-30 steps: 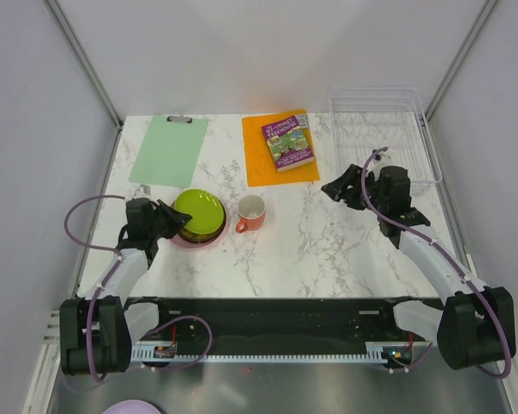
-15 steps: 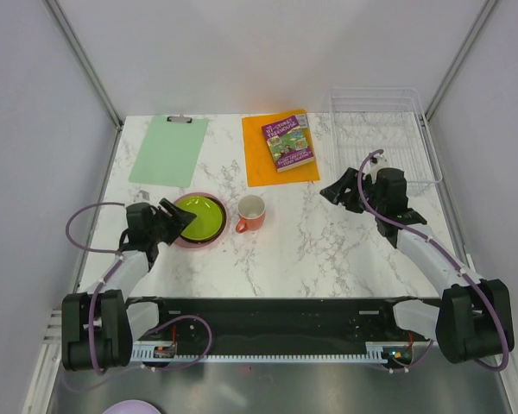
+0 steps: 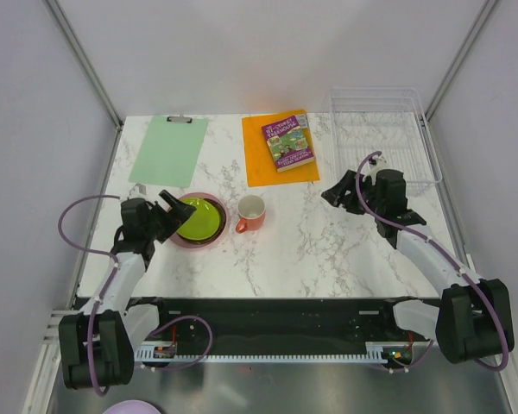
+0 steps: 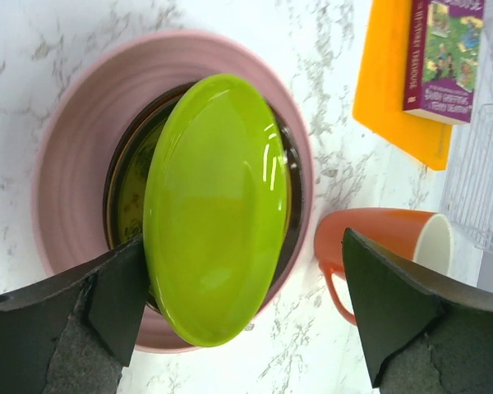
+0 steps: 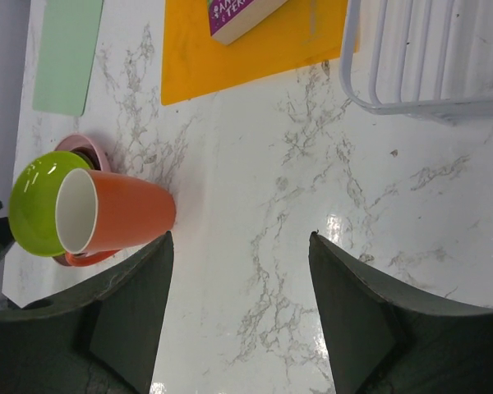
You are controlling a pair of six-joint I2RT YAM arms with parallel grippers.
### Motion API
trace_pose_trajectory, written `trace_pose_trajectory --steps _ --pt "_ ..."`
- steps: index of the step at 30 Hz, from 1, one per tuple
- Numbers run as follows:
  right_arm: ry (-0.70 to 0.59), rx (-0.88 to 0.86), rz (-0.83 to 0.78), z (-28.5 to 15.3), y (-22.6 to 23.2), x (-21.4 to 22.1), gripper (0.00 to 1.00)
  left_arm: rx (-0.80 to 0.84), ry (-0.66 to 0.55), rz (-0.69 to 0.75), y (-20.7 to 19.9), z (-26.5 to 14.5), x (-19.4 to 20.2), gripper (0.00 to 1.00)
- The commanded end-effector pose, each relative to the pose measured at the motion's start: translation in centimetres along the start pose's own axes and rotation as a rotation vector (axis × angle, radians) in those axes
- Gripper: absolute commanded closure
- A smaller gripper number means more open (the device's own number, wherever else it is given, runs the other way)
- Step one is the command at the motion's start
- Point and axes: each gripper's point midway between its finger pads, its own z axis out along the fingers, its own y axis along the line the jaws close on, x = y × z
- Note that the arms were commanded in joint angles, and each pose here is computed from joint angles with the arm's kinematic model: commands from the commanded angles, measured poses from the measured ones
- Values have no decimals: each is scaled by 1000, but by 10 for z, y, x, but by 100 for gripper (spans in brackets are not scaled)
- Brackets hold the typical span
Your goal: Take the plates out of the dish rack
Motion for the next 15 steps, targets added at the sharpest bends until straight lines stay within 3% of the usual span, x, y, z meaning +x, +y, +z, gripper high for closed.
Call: trace_pose_trajectory --steps 1,6,15 --pt "-29 42 -64 -2 -7 -8 26 18 -44 128 -21 -16 -29 0" --pt "-21 72 -79 -4 -13 -6 26 36 -56 179 -36 -25 -42 0" --pt "-15 93 -87 -4 -18 -4 26 -1 43 158 -19 -8 -23 0"
